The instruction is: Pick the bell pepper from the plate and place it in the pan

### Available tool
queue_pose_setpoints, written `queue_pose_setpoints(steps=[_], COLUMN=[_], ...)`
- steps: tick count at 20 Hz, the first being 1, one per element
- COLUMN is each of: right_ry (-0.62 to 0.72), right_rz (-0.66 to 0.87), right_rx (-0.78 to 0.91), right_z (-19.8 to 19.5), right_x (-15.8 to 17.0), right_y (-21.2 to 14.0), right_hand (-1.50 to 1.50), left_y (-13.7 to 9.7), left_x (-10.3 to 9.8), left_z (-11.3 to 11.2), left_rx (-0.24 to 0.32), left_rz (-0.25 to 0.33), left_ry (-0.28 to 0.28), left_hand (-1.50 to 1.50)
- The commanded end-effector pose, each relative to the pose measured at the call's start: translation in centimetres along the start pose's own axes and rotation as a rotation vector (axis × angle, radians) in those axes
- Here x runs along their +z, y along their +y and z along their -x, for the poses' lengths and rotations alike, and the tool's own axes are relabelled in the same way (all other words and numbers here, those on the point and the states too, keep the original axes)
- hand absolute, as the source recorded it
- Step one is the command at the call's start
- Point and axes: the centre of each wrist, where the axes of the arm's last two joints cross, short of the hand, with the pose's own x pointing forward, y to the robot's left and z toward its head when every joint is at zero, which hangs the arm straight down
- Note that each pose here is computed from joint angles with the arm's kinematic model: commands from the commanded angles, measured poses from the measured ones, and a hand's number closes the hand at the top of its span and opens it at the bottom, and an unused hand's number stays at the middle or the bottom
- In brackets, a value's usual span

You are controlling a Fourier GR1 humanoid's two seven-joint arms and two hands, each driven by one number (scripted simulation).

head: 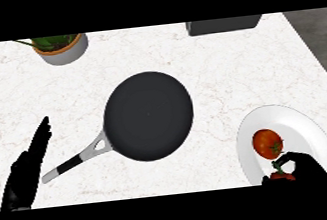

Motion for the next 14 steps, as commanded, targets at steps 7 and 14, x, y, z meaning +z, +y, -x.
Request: queue_pose_setpoints(steps=[7, 14], right_ry=[-0.111, -0.266], right_rz=[0.672, 0.894], right_rx=[-0.016, -0.049], right_z=[-2.3, -6.5], right_x=[8.0, 15.9], right_y=[-1.1, 0.7], right_hand=[1.5, 1.5], left_y=[0.2, -0.8], left_x=[0.1, -0.7], left_z=[0.0, -0.6], left_rx=[-0.002, 0.006], left_rz=[0.008, 0.053], left_ry=[0.005, -0.025], left_hand=[0.0, 0.0])
